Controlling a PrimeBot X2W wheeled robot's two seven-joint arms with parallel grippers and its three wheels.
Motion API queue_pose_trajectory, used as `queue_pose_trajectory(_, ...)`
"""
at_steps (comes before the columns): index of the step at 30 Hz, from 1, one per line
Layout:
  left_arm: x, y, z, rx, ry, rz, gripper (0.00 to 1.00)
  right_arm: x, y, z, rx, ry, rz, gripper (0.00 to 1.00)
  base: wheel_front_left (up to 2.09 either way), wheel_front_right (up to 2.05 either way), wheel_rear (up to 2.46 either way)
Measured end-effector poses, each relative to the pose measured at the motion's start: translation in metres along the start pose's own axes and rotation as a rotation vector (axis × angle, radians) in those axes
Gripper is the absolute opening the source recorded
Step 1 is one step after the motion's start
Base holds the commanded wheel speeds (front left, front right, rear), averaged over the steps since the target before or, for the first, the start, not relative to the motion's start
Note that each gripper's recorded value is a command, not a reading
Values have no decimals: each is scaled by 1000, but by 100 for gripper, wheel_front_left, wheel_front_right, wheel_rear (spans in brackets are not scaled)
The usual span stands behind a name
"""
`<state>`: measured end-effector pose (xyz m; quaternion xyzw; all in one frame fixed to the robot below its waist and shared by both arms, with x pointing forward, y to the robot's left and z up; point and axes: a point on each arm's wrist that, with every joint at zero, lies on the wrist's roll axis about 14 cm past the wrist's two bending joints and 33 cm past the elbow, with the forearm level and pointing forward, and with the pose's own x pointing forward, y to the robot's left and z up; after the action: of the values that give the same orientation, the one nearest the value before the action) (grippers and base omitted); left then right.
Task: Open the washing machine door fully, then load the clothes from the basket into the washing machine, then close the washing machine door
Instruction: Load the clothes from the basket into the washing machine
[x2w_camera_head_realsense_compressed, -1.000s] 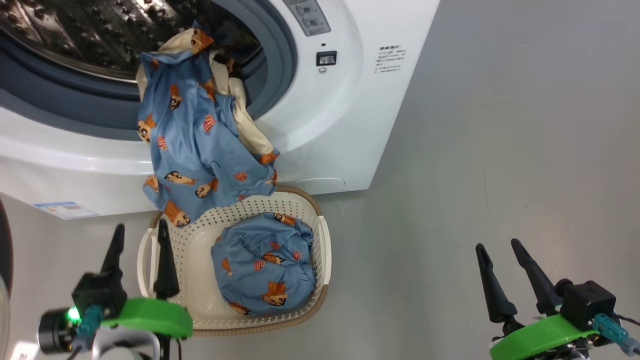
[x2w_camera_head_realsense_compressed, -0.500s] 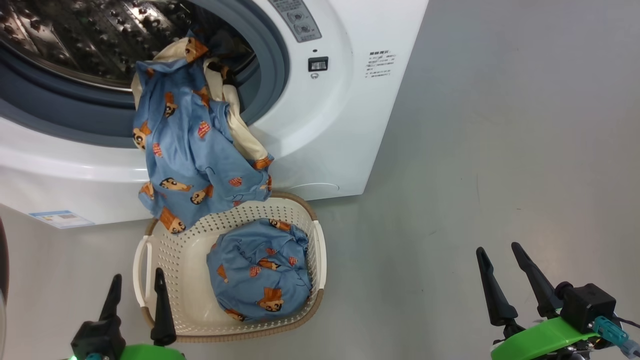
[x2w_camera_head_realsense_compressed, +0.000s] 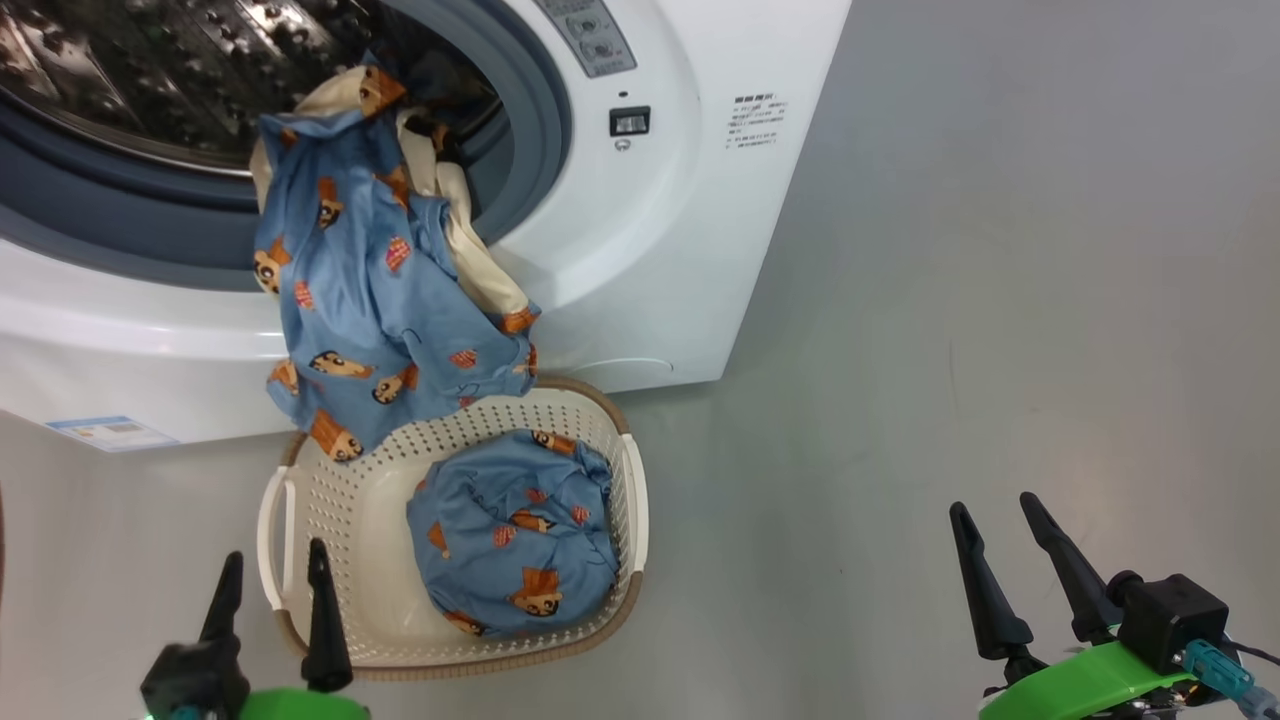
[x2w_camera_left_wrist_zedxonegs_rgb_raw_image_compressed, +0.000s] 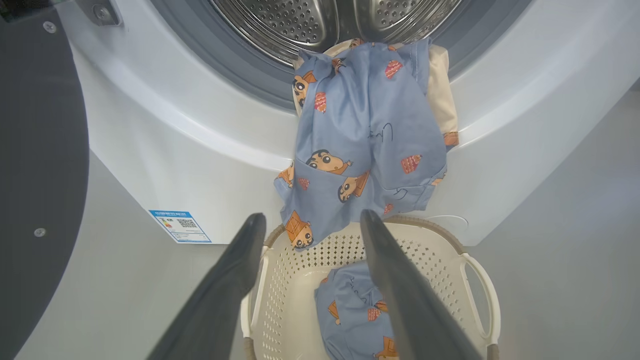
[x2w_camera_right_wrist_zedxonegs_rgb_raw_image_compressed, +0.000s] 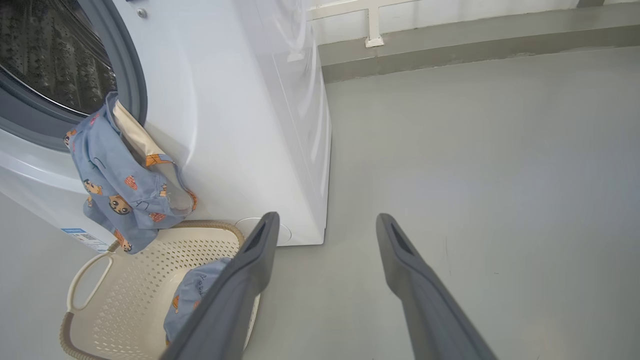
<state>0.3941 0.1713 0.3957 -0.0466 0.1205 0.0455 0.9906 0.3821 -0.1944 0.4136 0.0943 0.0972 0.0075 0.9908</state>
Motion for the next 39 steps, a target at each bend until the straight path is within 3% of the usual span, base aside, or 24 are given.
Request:
queue_pose_trajectory(11,43,-34,-13,-123,50,-89,100,7,-6,-8,-2,24,-16,100,0,0,0)
queue_pose_trajectory(29,108,-81,-31,-174,110,-173,100,19,-23,-19,-18,55,-62,100,0,0,0)
queue_pose_trajectory(39,128,-85,-53,-184,168,-146,100,26,-30,-27,-31,77,-73,100,0,0,0)
